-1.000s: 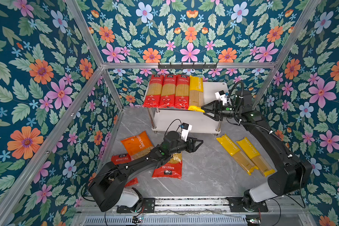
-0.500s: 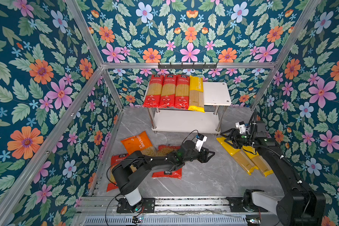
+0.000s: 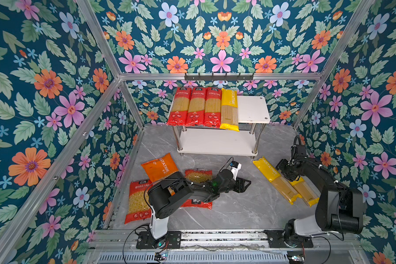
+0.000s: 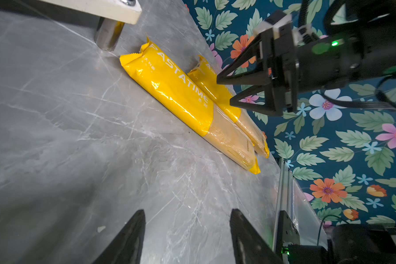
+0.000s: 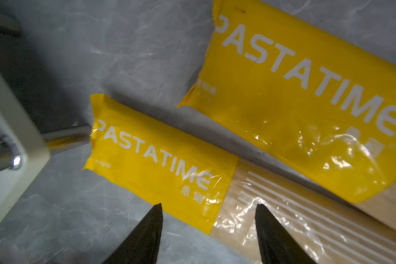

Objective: Place and organize the pasta boxes and bags onto the shelf
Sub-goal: 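Release the pack with the right gripper and lower it to the next yellow pack, then grasp the second yellow PASTATIME pack with both grippers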

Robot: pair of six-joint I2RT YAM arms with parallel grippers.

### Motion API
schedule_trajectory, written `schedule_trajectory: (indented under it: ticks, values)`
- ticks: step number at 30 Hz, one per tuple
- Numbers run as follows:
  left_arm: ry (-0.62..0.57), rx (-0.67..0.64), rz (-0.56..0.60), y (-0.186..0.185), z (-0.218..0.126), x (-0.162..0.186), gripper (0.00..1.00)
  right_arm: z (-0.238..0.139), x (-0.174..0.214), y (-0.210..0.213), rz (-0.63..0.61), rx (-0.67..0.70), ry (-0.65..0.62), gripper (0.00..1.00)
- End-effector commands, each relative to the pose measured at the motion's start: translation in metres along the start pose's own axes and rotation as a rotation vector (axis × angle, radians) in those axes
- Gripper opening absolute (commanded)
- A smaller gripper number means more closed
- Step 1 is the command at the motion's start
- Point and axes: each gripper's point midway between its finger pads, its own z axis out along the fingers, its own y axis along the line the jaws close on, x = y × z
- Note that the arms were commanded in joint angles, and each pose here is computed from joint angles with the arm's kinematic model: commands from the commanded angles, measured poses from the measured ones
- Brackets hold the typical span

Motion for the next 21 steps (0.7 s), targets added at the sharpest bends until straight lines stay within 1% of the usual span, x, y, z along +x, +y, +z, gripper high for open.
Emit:
schedule_trajectory:
  ticks: [1, 4, 7, 11, 15, 17, 19, 20, 21]
  values:
    - [-0.057, 0.011, -0.008, -0.005, -0.005, -0.013, 0.62, 0.015, 0.009, 0.0, 0.038, -0.026, 0.035, 0.64]
    - [-0.066, 0.006, -0.009, -0.004, -0.008, -0.014, 0.62, 0.029, 0.033, -0.005, 0.071, -0.042, 0.095, 0.63]
    - [-0.069, 0.004, -0.009, -0.003, -0.009, -0.016, 0.62, 0.032, 0.063, -0.002, 0.064, -0.054, 0.149, 0.63]
    - [-0.071, -0.003, -0.014, 0.0, -0.011, -0.019, 0.62, 0.027, 0.104, 0.007, 0.063, -0.063, 0.202, 0.62]
    - [-0.067, -0.017, -0.019, 0.006, -0.012, -0.021, 0.62, 0.013, 0.143, 0.024, 0.057, -0.083, 0.229, 0.62]
    - [-0.057, -0.04, -0.024, 0.011, -0.013, -0.021, 0.62, -0.001, 0.159, 0.044, 0.022, -0.15, 0.257, 0.62]
    - [-0.043, -0.074, -0.03, 0.02, -0.015, -0.02, 0.62, -0.02, 0.172, 0.073, -0.063, -0.265, 0.323, 0.62]
    - [-0.036, -0.089, -0.032, 0.024, -0.017, -0.02, 0.62, -0.025, 0.174, 0.078, -0.094, -0.279, 0.359, 0.62]
    - [-0.028, -0.104, -0.036, 0.028, -0.018, -0.02, 0.62, -0.03, 0.173, 0.076, -0.136, -0.263, 0.38, 0.63]
